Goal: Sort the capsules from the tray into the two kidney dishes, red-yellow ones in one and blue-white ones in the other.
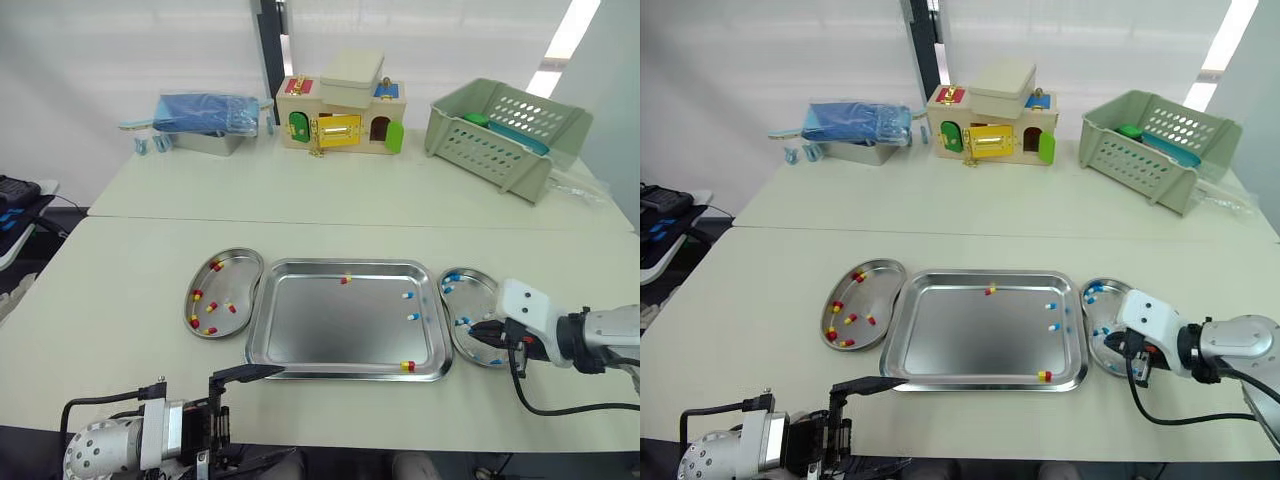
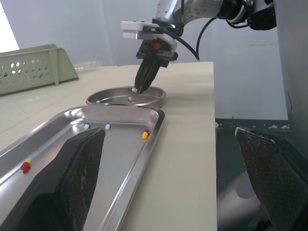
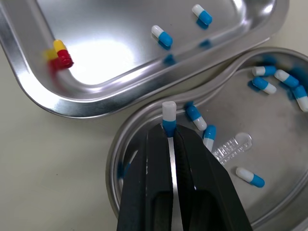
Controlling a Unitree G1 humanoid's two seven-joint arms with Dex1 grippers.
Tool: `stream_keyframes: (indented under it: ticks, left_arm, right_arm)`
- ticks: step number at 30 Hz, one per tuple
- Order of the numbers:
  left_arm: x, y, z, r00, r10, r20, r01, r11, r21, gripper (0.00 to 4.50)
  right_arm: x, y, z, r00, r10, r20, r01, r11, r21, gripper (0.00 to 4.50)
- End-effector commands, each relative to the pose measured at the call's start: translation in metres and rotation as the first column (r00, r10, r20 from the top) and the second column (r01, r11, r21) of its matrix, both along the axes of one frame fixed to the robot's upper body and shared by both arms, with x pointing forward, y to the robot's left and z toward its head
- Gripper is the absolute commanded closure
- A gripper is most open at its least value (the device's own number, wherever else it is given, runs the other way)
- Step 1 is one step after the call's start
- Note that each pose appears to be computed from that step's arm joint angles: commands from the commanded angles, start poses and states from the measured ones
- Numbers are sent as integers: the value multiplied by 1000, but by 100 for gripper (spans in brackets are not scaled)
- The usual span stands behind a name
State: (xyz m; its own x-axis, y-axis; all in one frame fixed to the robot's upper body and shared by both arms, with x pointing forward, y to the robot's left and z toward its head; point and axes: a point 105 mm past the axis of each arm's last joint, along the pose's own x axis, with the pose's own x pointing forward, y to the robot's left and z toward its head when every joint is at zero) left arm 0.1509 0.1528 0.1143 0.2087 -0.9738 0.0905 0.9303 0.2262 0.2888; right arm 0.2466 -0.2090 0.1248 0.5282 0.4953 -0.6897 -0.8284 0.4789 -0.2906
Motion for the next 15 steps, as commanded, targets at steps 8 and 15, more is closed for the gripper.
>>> stream_keyframes:
  ticks: [8,15]
  left_arm:
    - [-2,-3,8,999,34,12,-34,999,-33,0]
    - [6,-12,16,998,56,23,-55,998,-43,0]
  right_arm:
    - [1,-7,6,1000,3,11,-3,1000,-22,314]
    - [2,-9,10,1000,15,-2,-15,1000,-3,119]
